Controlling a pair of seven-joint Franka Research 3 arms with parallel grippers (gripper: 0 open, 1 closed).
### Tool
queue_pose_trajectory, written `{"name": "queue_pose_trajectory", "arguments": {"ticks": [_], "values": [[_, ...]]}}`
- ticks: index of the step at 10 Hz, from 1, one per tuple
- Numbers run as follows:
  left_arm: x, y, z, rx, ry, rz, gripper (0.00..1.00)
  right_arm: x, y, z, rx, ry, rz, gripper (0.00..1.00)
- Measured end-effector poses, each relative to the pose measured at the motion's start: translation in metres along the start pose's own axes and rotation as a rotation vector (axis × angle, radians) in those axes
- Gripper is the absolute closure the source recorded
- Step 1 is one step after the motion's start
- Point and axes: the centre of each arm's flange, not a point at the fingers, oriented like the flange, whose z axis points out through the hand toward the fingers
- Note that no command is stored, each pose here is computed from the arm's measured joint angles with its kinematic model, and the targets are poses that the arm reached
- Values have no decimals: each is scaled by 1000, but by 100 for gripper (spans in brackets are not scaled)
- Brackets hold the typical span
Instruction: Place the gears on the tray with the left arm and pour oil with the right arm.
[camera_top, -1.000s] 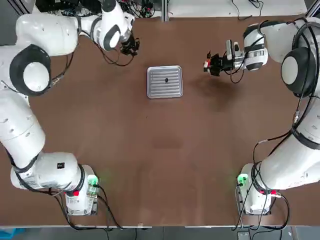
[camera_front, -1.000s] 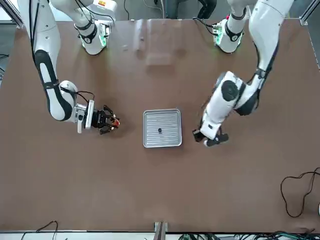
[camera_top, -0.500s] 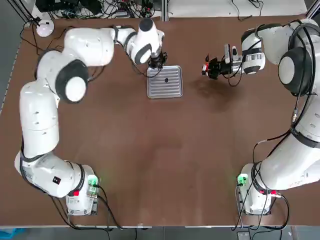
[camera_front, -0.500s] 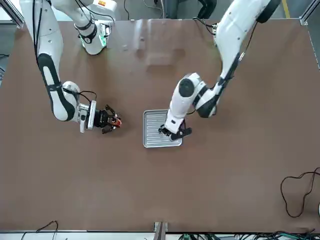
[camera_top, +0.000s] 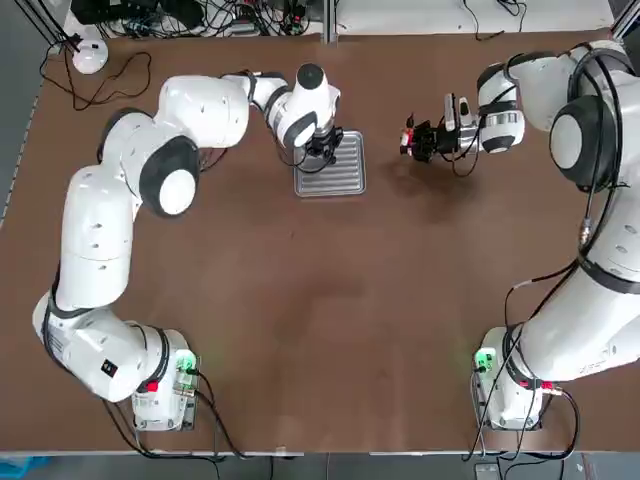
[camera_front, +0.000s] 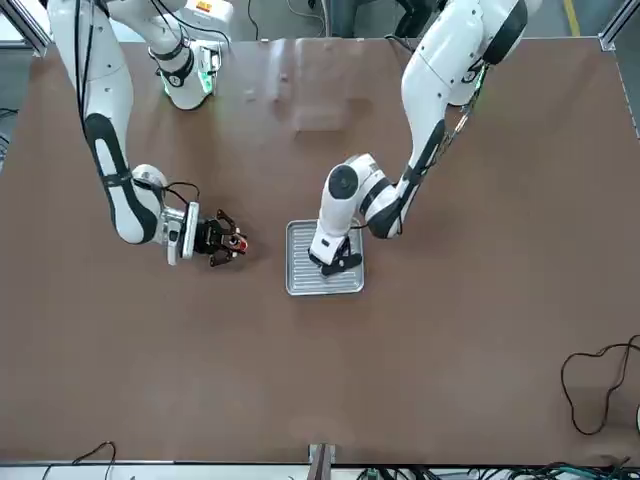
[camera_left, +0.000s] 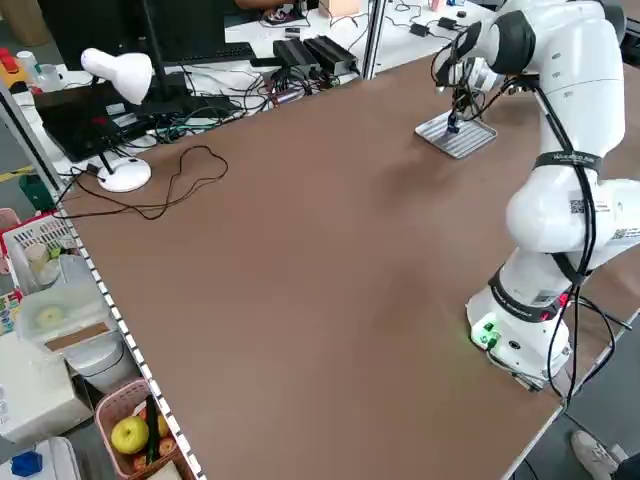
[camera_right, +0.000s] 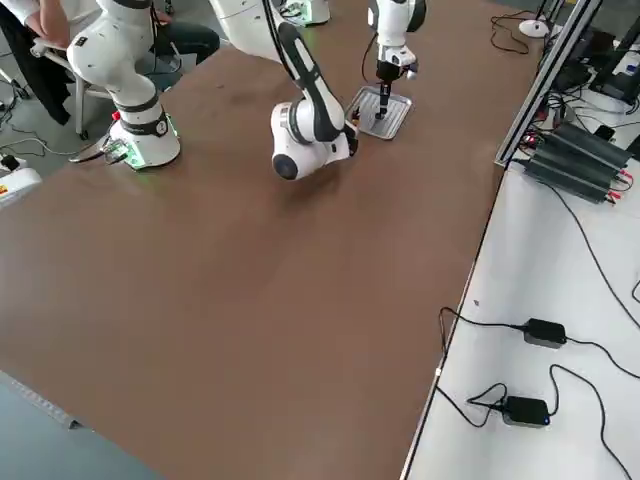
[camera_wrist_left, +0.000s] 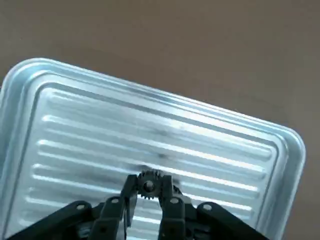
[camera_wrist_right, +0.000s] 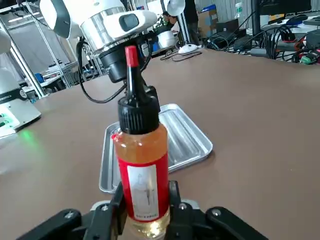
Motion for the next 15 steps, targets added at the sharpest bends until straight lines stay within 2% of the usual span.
{"name": "queue_pose_trajectory", "arguments": {"ticks": [1,4,5,7,10,12,15], "values": [[0,0,0,3,-1,0,74,1,-1,3,0,5,1,63],[0,0,0,7,-2,0,31,5,-5,15,4,15,3,63],[2,-1,-2,21,-4,-3,23,5,-5,15,1,19,4,63],[28,-2,-37,46,17,-31,20,6,-6,17,1,21,5,63],[110,-38,-152,69,101,-143,15,14,-14,43,-10,62,21,63],[161,-87,-214,118,132,-186,7,23,-29,79,-33,91,43,63],[236,-189,-303,111,107,-157,1,33,-63,141,-101,117,103,64]]}}
